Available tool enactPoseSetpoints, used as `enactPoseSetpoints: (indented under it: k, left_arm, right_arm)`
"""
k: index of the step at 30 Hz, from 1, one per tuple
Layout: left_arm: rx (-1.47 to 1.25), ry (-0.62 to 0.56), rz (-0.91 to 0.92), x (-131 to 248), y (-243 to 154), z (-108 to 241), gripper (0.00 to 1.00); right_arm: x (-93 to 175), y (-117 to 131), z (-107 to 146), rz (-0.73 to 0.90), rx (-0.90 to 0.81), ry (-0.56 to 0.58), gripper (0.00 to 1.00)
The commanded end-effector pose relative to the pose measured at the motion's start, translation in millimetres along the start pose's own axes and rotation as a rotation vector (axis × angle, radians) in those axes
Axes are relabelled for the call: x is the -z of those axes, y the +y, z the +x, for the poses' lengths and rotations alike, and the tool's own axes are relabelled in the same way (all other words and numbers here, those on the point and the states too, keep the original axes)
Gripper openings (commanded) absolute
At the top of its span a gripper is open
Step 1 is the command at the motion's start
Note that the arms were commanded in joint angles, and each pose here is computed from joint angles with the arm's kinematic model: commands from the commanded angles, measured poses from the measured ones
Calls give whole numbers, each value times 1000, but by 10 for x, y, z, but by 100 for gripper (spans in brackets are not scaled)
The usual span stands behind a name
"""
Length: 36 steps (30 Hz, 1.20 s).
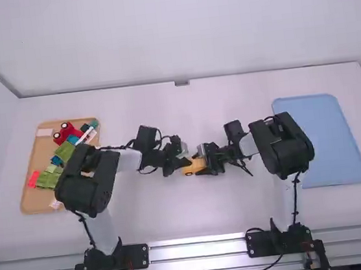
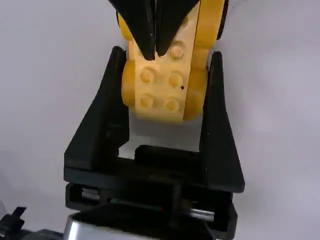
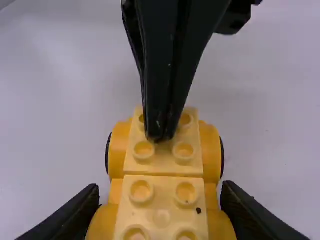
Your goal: Assemble lego blocks to make yellow taxi
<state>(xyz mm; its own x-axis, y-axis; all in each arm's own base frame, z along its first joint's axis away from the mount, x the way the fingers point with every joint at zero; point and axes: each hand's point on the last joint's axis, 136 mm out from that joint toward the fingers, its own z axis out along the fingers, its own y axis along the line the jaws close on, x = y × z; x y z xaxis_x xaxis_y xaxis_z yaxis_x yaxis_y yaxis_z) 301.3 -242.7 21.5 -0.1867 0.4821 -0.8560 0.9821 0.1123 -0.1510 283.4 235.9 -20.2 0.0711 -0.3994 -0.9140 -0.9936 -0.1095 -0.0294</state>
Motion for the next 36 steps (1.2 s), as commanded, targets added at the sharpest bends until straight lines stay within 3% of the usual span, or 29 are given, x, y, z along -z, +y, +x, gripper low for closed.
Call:
enactPoseSetpoints:
  k: [1,15,18,21,26,27,28,29,31,33,35,36]
  left_arm:
    - [67,98,12,-123,-88,413,2]
    - [124,340,-132,-91,62,853,2]
    - [84,250,-97,-117,67,617,2]
    - [-20,97,-76,20,121,66,2]
    - [-129,28,-136,250,235,-505,2]
    - [-154,26,-166,334,261,-646,7]
    - [-165,27,-189,397,275,-745,20]
    - [-170,30,-201,424,284,-781,23]
    - [-178,51,-297,617,356,-983,99]
    - [-158,63,-375,742,420,-1063,99]
    - [-78,70,-477,903,496,-1131,99]
    - [-15,75,-554,1026,553,-1158,99]
  right_arm:
    - [-21,-5,37,-2,-13,10,46]
    - [-20,-4,39,-2,-14,11,47]
    - [-21,-3,39,-3,-15,11,47]
    - [-21,-4,39,-2,-14,11,47]
    - [-20,-5,40,-2,-14,11,49]
    - [-20,-4,39,-2,-15,11,50]
    - [-20,-5,40,-2,-15,11,50]
    - [-20,-4,39,-2,-15,11,50]
    - [-19,-4,38,-2,-15,11,55]
    - [-18,-7,35,-1,-17,11,63]
    - [-7,-32,14,7,-41,16,82]
    - [7,-77,30,22,-73,43,86]
